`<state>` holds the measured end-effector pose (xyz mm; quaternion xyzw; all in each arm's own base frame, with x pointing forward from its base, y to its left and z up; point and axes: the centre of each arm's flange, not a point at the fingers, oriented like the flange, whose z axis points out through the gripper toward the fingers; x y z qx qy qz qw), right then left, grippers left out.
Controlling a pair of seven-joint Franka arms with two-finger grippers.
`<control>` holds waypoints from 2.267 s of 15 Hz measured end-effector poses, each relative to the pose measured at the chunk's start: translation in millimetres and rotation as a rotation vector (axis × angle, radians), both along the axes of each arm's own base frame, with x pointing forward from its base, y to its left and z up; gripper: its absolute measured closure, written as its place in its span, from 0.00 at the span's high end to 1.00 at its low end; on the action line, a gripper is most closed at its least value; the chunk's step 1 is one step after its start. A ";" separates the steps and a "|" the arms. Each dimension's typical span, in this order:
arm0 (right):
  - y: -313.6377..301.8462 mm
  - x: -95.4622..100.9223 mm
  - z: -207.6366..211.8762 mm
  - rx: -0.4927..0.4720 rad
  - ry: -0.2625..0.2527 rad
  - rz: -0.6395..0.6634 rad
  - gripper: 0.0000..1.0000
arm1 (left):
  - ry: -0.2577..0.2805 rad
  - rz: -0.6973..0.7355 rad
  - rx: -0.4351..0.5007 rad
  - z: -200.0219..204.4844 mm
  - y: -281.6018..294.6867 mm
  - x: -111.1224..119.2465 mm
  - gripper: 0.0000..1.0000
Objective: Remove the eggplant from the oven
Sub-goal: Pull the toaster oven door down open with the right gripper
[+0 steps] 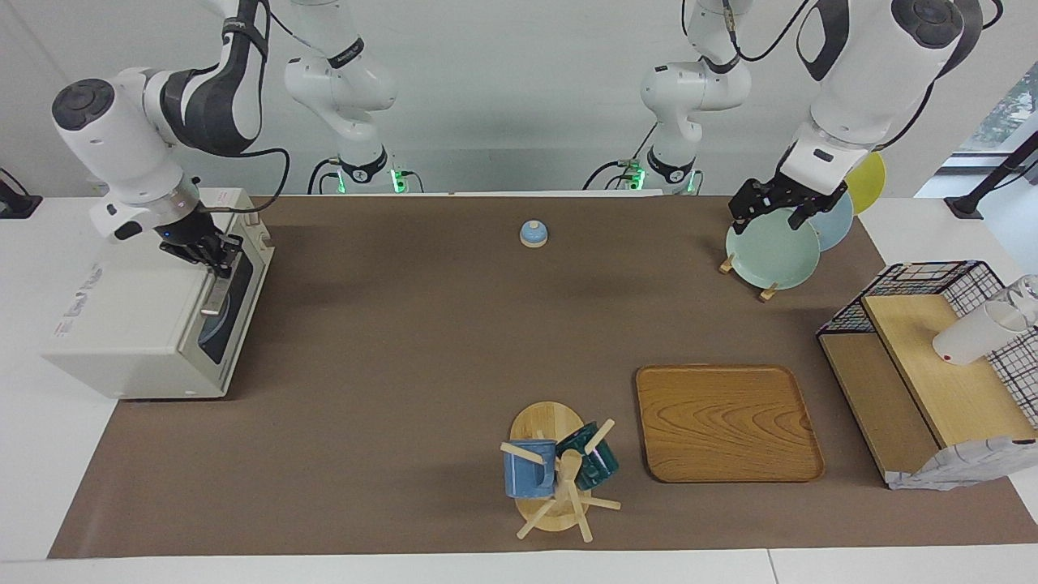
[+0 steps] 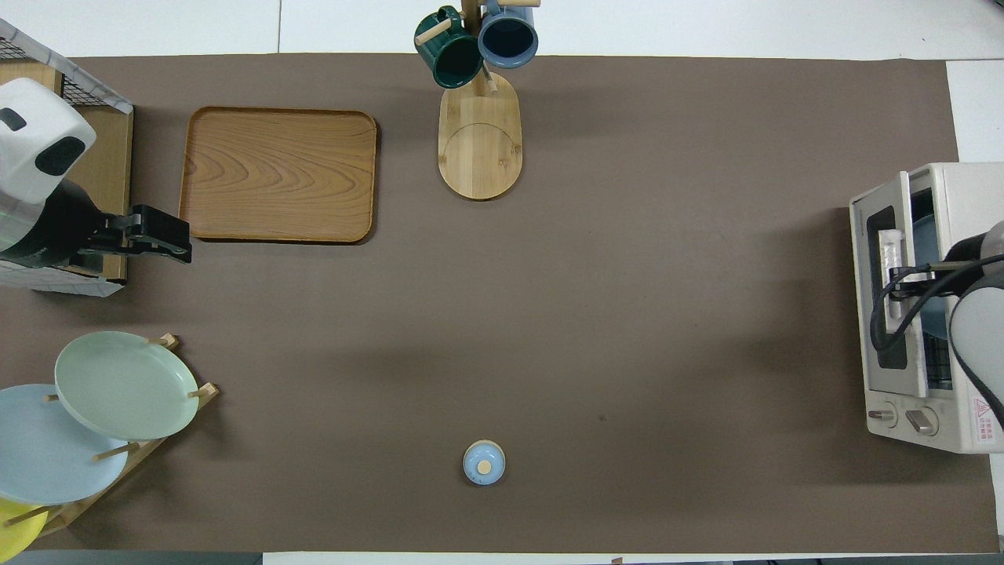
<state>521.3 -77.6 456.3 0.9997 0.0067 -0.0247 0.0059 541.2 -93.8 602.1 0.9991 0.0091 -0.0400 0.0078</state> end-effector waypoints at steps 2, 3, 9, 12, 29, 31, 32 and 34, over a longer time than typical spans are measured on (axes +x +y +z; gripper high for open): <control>22.1 -0.1 -15.6 0.008 -0.008 0.035 0.01 | 0.000 0.001 0.000 0.0 0.6 0.2 1.00; 30.8 -0.4 -23.8 0.015 -0.013 0.046 0.01 | -0.001 0.002 0.000 0.1 0.9 0.2 1.00; 68.0 14.2 -79.0 0.026 -0.060 0.091 0.01 | -0.029 0.004 -0.005 2.3 1.0 3.5 1.00; 77.3 17.0 -101.4 0.025 -0.051 0.090 0.01 | -0.037 0.004 -0.006 3.0 0.9 4.4 1.00; 86.4 22.0 -149.4 0.019 -0.027 0.016 0.01 | -0.071 0.006 -0.012 4.8 1.1 8.5 1.00; 90.4 22.0 -149.1 0.010 -0.028 -0.014 0.01 | -0.072 0.006 -0.012 4.9 1.1 8.6 1.00; 95.6 21.9 -149.0 0.008 -0.029 -0.027 0.01 | -0.073 0.006 -0.012 5.0 1.1 8.6 1.00; 107.6 21.6 -148.7 0.007 -0.030 -0.036 0.01 | -0.075 0.007 -0.012 5.1 1.6 8.9 1.00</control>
